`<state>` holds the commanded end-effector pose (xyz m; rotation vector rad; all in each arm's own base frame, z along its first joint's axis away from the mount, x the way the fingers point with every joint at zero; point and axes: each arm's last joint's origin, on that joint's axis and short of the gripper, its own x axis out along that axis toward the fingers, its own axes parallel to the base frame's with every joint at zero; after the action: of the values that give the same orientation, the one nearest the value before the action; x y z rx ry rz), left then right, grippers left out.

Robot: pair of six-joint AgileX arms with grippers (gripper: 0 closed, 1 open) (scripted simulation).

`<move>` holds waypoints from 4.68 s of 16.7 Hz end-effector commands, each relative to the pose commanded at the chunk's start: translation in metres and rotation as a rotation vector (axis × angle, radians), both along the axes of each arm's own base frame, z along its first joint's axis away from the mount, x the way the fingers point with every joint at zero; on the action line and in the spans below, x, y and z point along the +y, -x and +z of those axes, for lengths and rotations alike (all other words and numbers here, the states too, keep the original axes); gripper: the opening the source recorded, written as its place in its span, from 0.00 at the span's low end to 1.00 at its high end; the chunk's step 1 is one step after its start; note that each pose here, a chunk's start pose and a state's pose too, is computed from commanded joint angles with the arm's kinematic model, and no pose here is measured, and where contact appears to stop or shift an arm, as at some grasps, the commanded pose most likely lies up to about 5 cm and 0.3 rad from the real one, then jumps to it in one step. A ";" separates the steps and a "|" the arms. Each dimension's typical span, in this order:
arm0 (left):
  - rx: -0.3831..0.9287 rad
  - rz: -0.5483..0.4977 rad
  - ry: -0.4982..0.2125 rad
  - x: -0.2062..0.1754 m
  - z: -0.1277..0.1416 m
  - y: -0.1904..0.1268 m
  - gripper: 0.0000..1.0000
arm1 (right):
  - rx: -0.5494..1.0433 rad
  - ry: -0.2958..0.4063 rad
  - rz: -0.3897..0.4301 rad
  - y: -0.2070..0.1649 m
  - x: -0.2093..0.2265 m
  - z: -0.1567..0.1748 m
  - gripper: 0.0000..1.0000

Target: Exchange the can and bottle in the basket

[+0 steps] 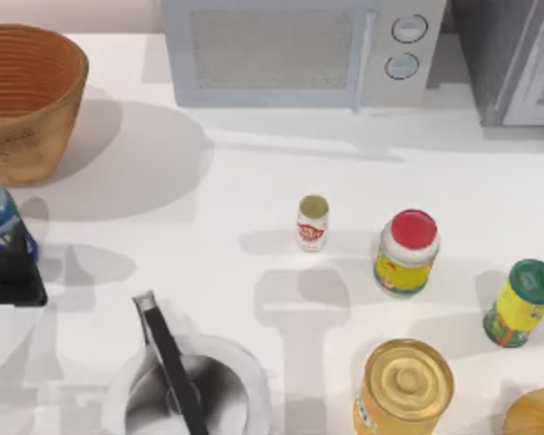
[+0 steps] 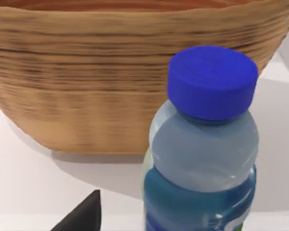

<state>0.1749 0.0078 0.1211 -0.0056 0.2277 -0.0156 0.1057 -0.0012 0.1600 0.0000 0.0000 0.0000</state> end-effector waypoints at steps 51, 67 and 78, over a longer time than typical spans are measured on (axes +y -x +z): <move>0.057 -0.008 -0.006 0.005 -0.054 -0.077 0.00 | 0.000 0.000 0.000 0.000 0.000 0.000 1.00; 0.042 -0.317 0.007 -0.050 0.120 -0.165 0.00 | 0.000 0.000 0.000 0.000 0.000 0.000 1.00; 0.044 -0.013 -0.015 0.050 0.195 -0.167 0.00 | 0.000 0.000 0.000 0.000 0.000 0.000 1.00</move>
<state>0.3416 0.0578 0.3162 0.0104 0.2719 -0.0268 0.1057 -0.0012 0.1600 0.0000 0.0000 0.0000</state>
